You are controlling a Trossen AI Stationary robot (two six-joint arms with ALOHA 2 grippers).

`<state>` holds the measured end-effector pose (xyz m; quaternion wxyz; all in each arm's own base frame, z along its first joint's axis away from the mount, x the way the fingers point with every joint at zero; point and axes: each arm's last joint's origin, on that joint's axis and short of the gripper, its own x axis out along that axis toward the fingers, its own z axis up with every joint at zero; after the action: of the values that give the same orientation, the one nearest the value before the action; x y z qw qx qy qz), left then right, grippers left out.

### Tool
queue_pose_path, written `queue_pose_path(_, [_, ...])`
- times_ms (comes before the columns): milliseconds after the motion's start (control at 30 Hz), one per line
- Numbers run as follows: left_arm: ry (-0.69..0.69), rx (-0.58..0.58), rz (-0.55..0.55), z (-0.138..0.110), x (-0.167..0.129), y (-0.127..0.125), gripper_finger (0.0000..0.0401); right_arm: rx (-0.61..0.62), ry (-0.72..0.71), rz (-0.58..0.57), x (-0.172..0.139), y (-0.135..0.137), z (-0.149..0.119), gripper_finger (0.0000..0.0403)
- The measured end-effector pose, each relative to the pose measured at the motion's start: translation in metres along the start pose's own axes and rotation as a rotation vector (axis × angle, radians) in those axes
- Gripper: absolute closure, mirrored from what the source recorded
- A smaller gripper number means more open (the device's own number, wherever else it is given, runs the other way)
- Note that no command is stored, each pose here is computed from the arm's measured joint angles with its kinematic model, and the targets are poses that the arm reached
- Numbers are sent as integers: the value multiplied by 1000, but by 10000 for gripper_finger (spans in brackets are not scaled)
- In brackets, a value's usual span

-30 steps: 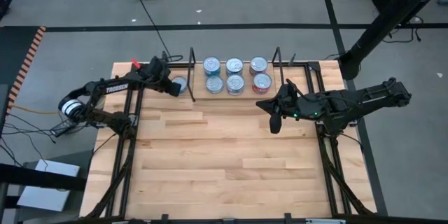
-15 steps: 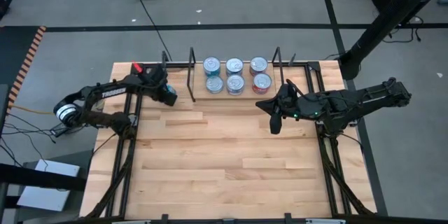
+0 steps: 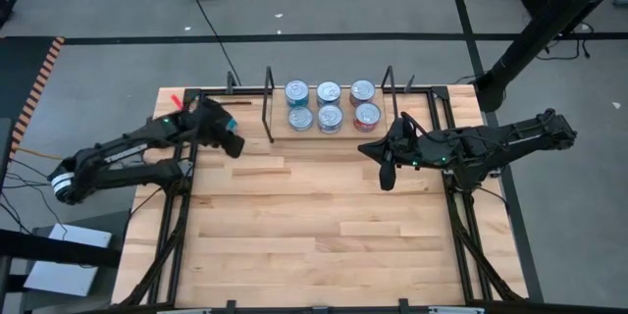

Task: Stack canned seafood by type on shelf
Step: Stack the yellow-blue tuna can on top of the yellow-blue tuna can on the shelf

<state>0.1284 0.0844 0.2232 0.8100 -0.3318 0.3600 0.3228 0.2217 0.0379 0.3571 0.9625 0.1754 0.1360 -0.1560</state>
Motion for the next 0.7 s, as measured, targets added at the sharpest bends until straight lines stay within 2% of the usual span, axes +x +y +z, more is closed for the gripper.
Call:
queue_pose_path(133, [-72,112,-12,19,-25,-7,377,2,-1,5,0,0,0,381])
queue_pose_path(267, [-45,270,27,46,-44,-16,350,2,9,24,0,1,0,379])
queue_pose_path(367, [25,415,61,68,-54,-22,325,2,9,25,0,1,0,381])
queue_pose_path(533, [258,654,78,101,-54,-30,277,2,9,25,0,1,0,379])
queue_pose_path(633, [427,777,79,113,-39,-37,247,2,9,25,0,1,0,378])
queue_pose_path(700, [432,855,82,119,-27,-43,226,-10,9,26,0,1,0,379])
